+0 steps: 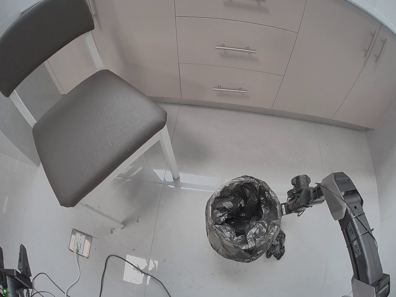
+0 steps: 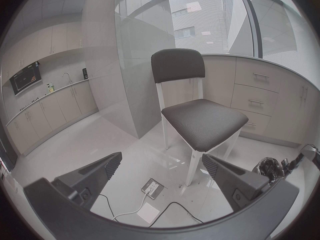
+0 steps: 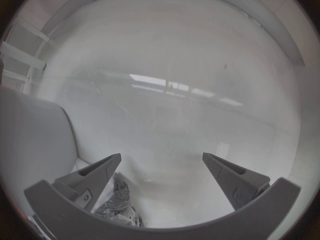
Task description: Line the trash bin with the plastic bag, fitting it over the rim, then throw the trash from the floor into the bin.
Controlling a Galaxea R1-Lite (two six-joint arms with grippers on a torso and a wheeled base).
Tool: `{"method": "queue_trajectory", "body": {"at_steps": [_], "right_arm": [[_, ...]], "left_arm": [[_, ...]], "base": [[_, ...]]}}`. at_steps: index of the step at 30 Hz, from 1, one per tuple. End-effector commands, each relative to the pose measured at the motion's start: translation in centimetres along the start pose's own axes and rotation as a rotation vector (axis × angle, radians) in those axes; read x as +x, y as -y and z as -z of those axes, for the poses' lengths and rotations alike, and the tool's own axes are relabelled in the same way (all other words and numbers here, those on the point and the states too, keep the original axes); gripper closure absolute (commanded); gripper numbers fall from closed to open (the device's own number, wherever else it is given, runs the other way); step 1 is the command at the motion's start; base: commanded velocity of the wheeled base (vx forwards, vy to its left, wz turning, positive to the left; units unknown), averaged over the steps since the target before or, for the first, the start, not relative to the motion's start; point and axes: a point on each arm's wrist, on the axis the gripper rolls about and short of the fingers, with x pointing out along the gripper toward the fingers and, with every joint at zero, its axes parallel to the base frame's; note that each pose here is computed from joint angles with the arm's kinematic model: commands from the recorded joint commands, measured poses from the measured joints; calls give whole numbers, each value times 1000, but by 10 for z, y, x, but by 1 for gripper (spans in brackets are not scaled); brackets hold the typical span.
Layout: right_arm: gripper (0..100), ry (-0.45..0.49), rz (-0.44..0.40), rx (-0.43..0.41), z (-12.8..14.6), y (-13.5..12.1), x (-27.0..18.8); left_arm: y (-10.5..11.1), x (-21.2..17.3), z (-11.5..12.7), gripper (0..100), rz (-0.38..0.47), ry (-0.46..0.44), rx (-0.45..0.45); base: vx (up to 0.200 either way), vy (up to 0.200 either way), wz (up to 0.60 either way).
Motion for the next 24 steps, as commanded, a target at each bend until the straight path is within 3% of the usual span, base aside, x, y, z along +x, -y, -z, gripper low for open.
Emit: {"method": "queue_trajectory", "body": {"at_steps": [1, 4, 8, 13, 24], "right_arm": [[0, 132, 35, -38, -50, 21, -49], [0, 165, 63, -75, -62, 34, -65], [0, 257, 55, -114, -100, 44, -126], [0, 161, -97, -178, -70, 29, -140], [0, 90, -171, -223, -41, -8, -96]], "left_arm": [[0, 1, 0, 0, 0, -7, 1], [0, 1, 0, 0, 0, -7, 1], [0, 0, 0, 0, 7, -5, 0], [0, 0, 0, 0, 11, -4, -3], [0, 0, 0, 0, 20, 1, -15]], "base": [[0, 0, 0], [0, 0, 0], [0, 0, 0], [0, 0, 0], [0, 0, 0]]}}
